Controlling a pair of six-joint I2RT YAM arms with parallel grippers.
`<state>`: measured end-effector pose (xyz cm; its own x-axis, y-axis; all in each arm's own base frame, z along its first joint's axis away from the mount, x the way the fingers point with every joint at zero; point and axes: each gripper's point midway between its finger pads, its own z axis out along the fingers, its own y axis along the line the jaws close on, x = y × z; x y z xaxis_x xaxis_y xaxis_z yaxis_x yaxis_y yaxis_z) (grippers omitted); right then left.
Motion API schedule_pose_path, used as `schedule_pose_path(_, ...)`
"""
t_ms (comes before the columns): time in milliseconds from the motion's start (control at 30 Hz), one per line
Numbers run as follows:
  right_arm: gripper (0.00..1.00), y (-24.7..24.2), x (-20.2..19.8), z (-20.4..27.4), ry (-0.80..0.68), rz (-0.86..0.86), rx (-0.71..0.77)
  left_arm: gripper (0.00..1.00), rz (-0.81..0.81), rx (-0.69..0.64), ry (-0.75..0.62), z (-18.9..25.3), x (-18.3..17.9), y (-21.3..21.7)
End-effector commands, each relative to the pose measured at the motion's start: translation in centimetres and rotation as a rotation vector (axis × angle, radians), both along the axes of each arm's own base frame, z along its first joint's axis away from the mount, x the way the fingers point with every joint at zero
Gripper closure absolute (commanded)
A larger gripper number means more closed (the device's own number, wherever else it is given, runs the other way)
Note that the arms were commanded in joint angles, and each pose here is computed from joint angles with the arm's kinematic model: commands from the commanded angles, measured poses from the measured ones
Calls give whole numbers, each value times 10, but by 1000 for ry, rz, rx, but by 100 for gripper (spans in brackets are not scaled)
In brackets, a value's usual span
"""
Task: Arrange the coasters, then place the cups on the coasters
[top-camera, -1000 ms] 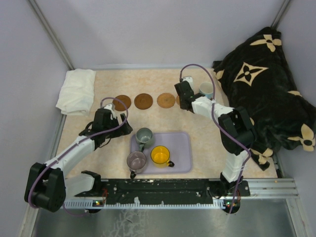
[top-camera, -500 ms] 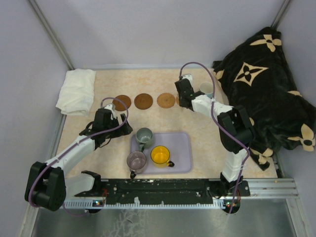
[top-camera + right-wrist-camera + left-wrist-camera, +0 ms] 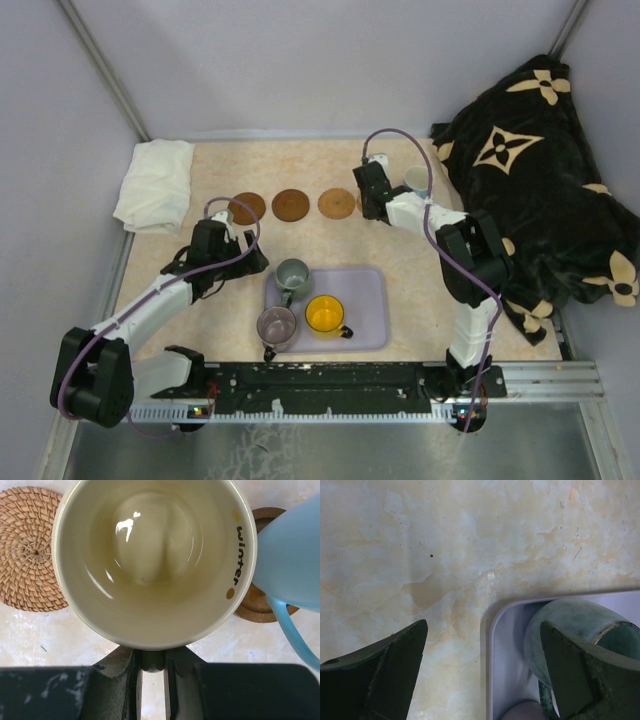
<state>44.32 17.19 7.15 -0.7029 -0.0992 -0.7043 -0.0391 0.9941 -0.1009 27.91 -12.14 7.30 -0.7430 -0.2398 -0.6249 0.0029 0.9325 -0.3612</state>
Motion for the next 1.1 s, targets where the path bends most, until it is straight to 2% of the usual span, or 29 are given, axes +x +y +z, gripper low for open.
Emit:
schedule_pose_path(0,100,4,33,47,-157,-30,60,0,-12,-2,-29,7,7,-4)
schedule_pose_path(1067,100,-2,22,50,-150,-41,75,0,-10,0,-21,4,7,-3)
